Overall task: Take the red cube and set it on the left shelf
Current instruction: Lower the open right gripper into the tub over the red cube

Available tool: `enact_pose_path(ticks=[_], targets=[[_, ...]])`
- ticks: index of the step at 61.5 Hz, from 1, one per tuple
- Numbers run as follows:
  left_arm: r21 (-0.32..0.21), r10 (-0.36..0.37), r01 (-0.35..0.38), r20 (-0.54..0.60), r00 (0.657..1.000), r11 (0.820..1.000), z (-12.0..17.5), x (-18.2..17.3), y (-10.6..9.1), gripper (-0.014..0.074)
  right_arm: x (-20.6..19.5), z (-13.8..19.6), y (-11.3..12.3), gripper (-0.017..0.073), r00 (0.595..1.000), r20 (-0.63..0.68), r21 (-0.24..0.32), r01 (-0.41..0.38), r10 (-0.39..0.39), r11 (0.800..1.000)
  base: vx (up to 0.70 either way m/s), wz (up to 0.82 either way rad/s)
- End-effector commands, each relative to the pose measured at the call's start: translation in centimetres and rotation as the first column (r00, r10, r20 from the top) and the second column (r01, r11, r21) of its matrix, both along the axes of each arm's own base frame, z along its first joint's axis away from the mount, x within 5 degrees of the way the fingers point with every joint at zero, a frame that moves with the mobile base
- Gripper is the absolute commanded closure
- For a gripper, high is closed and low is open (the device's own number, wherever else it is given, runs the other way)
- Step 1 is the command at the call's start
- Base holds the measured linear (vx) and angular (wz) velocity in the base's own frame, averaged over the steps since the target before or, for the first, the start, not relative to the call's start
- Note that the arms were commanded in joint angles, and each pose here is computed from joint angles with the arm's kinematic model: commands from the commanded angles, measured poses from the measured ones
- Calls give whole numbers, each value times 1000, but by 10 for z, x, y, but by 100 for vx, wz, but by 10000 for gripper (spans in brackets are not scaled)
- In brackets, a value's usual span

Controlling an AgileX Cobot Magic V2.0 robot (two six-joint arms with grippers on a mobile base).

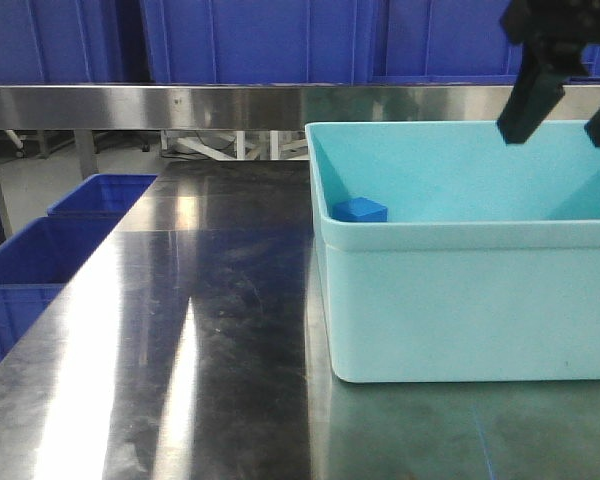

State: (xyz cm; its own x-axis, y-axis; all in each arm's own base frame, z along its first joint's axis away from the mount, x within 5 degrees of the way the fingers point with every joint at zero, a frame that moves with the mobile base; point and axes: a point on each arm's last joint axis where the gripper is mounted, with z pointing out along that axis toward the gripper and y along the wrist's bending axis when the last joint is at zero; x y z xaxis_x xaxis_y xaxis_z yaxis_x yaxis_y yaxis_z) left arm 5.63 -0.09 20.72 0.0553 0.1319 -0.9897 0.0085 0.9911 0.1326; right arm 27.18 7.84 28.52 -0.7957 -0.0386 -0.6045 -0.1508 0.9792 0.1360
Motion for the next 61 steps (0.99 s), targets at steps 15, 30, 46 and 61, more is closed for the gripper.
enact_pose_path(ticks=[15, 30, 46, 61], targets=[[-5, -4, 5, 69, 998, 1000, 1, 0, 0, 488, 13, 3, 1, -2, 999, 45, -26, -12, 13, 1000, 0, 0], [-5, -4, 5, 69, 998, 1000, 1, 0, 0, 488, 17, -6, 0, -2, 999, 21, -88, -30, 32, 996, 0, 0], [-5, -4, 5, 69, 998, 1000, 1, 0, 0, 488, 25, -21, 2, -2, 999, -17, -97, -34, 32, 995, 0, 0], [-5, -4, 5, 69, 998, 1000, 1, 0, 0, 488, 32, -32, 4, -2, 999, -28, -100, -36, 33, 994, 0, 0]])
